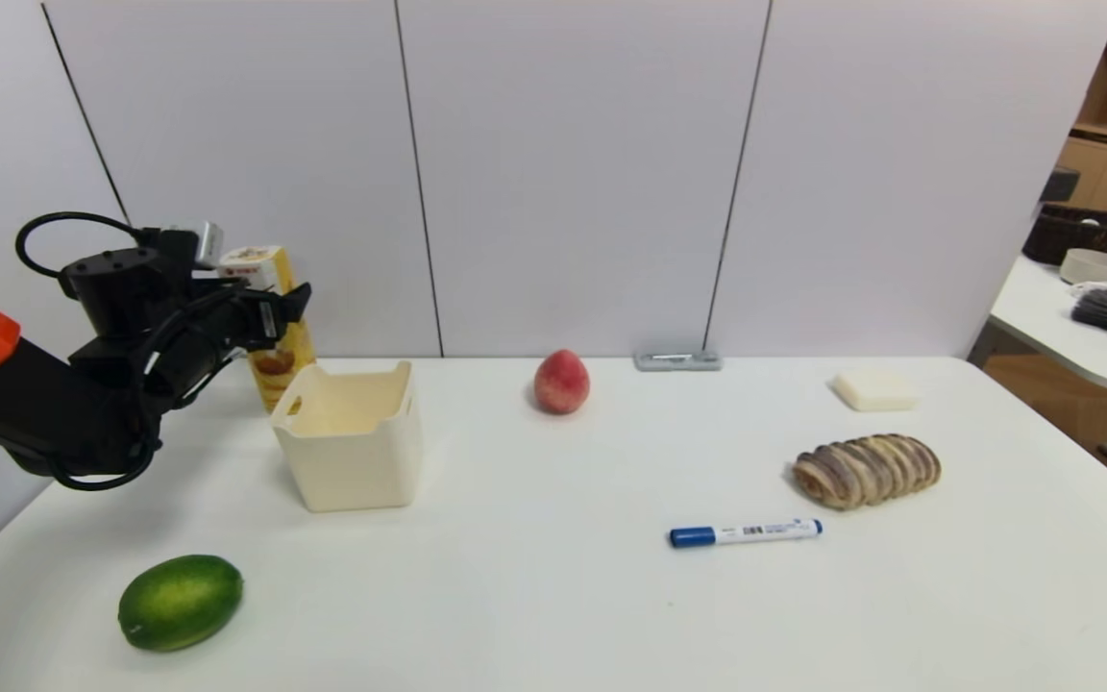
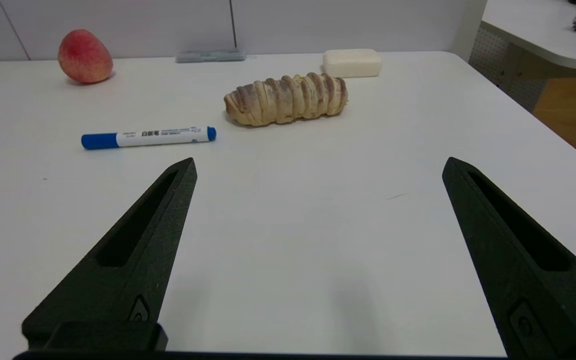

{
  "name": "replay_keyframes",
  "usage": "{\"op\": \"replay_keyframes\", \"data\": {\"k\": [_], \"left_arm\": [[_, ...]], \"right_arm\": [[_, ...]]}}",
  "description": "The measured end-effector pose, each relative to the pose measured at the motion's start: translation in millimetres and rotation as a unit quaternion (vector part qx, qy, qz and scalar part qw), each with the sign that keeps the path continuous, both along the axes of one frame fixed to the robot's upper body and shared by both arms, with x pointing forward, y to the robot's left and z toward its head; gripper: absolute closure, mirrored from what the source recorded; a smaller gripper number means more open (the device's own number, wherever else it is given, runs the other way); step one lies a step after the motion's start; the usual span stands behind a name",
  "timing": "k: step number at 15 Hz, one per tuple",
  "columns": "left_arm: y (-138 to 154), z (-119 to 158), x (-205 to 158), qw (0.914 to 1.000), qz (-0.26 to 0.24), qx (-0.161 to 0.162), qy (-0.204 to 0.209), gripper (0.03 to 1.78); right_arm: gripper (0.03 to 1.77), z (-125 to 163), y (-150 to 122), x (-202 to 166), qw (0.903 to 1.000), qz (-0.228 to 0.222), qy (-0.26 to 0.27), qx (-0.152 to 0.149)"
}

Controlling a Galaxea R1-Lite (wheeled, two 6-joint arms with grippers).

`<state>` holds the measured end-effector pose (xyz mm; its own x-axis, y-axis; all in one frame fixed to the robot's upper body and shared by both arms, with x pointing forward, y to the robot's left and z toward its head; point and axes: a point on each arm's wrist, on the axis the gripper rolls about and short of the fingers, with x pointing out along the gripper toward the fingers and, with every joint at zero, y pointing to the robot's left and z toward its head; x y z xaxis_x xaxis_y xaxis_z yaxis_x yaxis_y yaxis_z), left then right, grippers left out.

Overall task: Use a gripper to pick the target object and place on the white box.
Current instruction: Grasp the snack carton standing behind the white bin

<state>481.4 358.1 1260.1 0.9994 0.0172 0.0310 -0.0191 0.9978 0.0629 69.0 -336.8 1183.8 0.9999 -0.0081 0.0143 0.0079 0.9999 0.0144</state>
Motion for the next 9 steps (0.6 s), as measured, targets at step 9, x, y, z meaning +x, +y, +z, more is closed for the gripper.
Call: {"op": "replay_keyframes", "data": {"k": [9], "left_arm": [[7.3,-11.0,16.9,0.9999,0.008,0.001,-0.007,0.12]], "right_arm": [[0.1,0.0,0.0,0.0,1.0,0.0,0.0,0.0]]}}
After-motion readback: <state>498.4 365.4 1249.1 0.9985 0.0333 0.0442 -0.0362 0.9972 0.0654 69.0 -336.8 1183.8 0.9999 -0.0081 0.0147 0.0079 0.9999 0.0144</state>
